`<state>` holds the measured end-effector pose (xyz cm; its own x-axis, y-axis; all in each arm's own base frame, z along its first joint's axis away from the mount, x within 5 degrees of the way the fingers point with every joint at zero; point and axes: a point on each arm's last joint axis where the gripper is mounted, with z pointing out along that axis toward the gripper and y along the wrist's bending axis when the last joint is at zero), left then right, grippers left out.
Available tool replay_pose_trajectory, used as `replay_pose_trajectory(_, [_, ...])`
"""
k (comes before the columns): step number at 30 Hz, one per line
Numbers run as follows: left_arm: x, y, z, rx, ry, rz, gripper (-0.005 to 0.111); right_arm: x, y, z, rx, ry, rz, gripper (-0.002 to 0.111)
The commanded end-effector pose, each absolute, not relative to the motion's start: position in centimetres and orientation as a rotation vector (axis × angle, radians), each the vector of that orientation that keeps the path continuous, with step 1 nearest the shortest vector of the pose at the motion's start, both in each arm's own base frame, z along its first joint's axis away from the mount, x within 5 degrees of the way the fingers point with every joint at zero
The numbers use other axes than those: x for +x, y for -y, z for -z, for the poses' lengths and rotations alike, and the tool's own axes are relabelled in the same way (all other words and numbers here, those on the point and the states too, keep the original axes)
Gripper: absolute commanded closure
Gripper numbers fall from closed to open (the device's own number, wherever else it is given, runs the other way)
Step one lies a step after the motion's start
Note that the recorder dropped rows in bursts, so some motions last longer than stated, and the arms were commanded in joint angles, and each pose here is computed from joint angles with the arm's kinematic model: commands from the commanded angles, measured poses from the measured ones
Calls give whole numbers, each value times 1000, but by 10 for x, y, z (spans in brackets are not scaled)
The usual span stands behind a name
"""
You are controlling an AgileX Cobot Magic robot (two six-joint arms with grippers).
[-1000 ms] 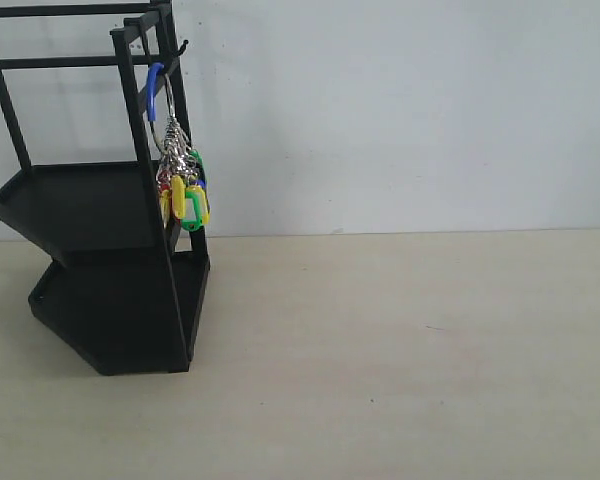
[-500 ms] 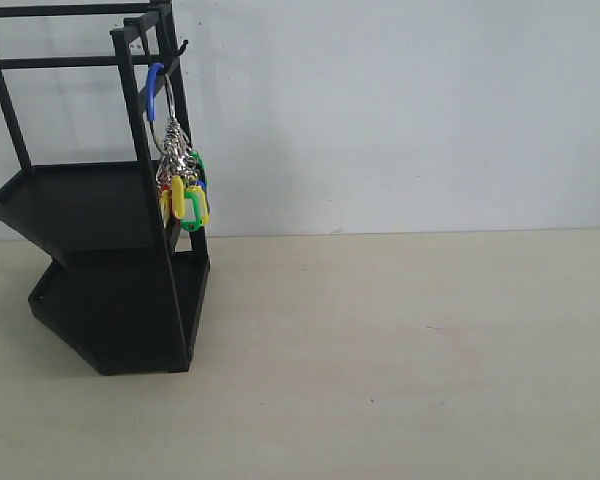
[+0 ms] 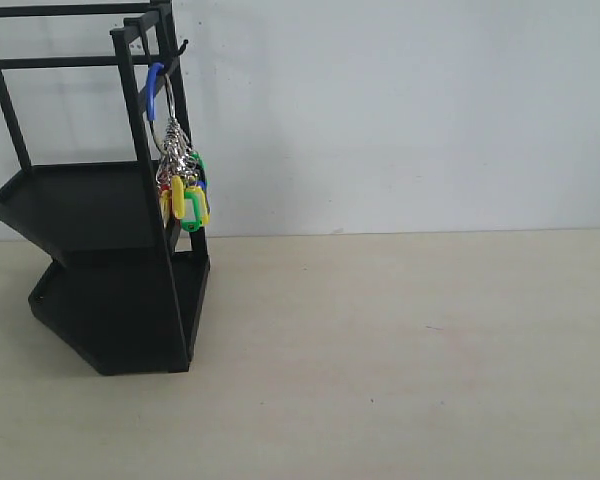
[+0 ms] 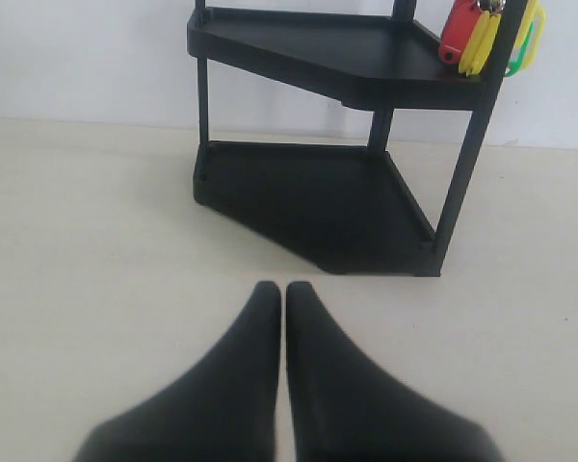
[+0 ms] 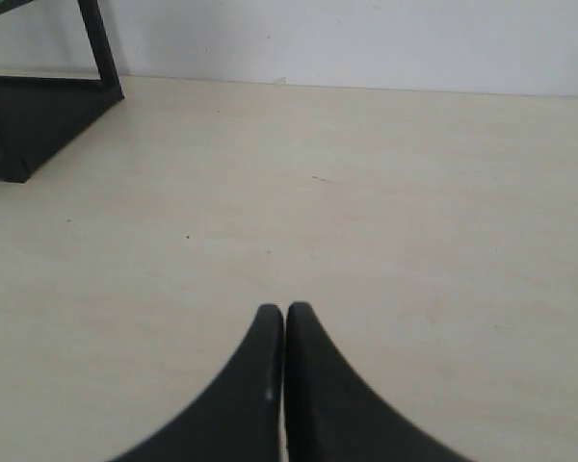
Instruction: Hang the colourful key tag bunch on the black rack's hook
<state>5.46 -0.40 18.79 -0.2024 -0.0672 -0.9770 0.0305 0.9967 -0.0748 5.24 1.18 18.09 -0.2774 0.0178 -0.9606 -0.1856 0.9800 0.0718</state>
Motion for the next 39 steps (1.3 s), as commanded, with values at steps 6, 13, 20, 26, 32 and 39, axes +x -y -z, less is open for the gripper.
replay_pose_trajectory(6, [55,4,-188,-24,-1766,79,102,53,-6,-180,-24,-1853,-116,108])
replay_pose_trajectory(13, [55,4,-188,-24,-1766,79,102,53,-3,-180,19,-1852,-83,108])
replay_pose_trajectory(20, [55,4,-188,-24,-1766,79,102,53,-2,-182,61,-1831,-71,108])
replay_pose_trajectory(26, [55,4,-188,-24,-1766,79,102,53,-2,-182,61,-1831,-71,108])
replay_pose_trajectory(32, [55,4,-188,-24,-1766,79,102,53,-2,-182,61,-1831,-71,108])
replay_pose_trajectory(39, [55,4,-188,-24,-1766,79,102,53,-2,-182,61,-1831,-71,108])
